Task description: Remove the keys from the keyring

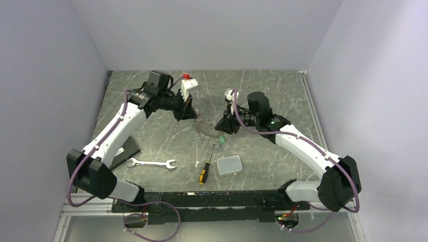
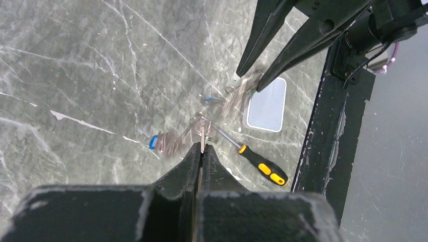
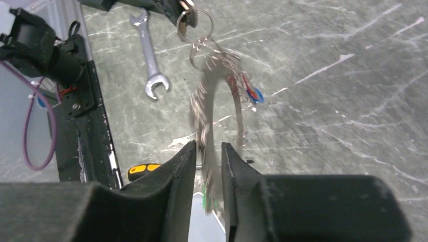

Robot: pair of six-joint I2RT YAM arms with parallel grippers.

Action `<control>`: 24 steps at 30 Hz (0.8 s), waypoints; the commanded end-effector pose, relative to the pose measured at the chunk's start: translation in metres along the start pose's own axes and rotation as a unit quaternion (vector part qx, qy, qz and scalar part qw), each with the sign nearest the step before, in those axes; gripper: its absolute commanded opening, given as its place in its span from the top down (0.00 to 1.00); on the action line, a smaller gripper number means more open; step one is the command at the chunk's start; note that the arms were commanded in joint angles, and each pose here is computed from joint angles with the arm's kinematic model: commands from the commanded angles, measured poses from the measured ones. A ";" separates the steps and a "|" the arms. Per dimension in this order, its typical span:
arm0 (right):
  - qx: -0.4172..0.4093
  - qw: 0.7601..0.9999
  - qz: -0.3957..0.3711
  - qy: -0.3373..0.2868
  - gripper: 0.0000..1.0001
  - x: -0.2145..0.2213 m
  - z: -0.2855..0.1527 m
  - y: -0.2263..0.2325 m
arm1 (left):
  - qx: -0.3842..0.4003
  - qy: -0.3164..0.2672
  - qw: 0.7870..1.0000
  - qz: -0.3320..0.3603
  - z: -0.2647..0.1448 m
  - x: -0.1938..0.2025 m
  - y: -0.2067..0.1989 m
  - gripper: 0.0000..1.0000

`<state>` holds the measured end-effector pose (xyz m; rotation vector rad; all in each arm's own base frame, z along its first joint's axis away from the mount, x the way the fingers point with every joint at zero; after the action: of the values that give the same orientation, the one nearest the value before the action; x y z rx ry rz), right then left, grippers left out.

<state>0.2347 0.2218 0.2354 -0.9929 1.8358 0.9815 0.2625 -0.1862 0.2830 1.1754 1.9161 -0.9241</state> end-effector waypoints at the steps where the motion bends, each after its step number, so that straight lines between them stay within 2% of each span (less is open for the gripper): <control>1: -0.044 0.997 -0.051 -0.033 0.67 -0.014 -0.007 0.011 | 0.023 -0.029 0.998 0.043 -0.011 -0.022 -0.009 1.00; 12: -0.062 0.992 -0.110 -0.032 0.42 -0.025 -0.016 0.016 | 0.055 -0.019 0.996 0.063 -0.015 -0.027 -0.018 1.00; 18: -0.106 0.979 -0.168 -0.039 0.37 -0.036 -0.020 0.023 | 0.100 -0.002 0.993 0.065 -0.016 -0.028 -0.029 1.00; 24: -0.131 0.969 -0.203 -0.056 0.38 -0.049 -0.021 0.027 | 0.117 -0.005 0.992 0.050 -0.011 -0.032 -0.037 1.00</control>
<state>0.2241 0.2238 0.2632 -1.3097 1.5396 1.0090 0.2454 -0.1956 0.3045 1.3646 1.8494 -1.0415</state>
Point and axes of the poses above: each gripper's point midway between its finger pads, its own z axis out along the fingers, its own y axis along the line the jaws close on, x = y × z, the point moved 7 cm from there along -z, back along the fingers, and after that the axes turned 1 degree about z, right-handed, at the moved point
